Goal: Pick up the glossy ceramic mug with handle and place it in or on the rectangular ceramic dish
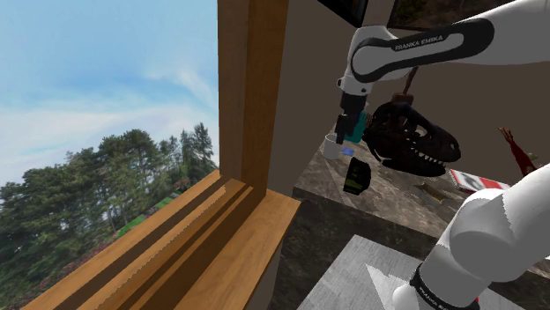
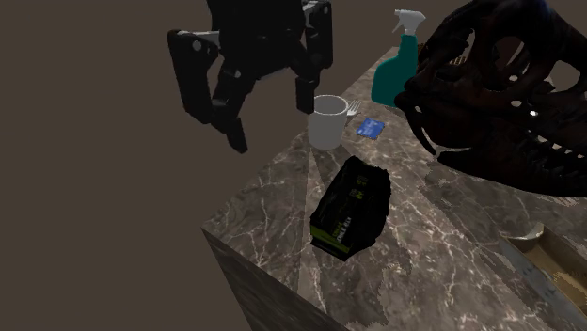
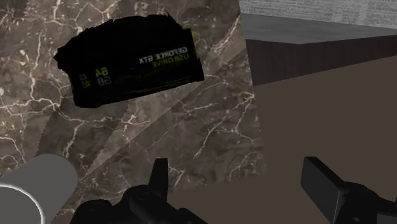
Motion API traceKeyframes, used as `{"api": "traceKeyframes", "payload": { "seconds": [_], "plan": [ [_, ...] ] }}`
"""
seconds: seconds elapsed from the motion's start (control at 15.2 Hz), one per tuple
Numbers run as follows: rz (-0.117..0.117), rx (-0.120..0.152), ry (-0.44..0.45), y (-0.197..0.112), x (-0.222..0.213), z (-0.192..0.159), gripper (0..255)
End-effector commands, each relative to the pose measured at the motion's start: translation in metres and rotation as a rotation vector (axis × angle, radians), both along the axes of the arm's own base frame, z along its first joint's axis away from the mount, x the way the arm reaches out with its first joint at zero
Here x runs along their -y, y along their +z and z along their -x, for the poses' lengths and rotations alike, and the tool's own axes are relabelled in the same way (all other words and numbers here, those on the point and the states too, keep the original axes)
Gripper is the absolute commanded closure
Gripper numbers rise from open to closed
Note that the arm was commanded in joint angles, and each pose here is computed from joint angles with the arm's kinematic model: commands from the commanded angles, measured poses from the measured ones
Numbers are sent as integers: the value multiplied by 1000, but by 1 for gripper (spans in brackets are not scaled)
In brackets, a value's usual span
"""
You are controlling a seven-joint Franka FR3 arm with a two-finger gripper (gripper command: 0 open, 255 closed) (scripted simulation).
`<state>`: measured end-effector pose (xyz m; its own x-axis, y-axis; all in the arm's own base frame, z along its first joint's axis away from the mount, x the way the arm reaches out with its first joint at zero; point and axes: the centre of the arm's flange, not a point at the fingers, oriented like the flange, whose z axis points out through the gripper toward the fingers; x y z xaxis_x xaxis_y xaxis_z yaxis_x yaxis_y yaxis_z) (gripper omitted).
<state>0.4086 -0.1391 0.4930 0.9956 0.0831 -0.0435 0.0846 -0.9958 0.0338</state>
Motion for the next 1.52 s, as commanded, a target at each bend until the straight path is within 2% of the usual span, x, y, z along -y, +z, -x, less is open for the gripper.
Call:
{"api": "traceKeyframes", "payload": {
  "seconds": [0.0, 1.12, 1.45],
  "plan": [
    [7, 0, -2, -9, 20, -15, 0],
    [57, -2, -19, -91, 183, -136, 0],
    [58, -2, -19, -114, 189, -138, 0]
  ]
}}
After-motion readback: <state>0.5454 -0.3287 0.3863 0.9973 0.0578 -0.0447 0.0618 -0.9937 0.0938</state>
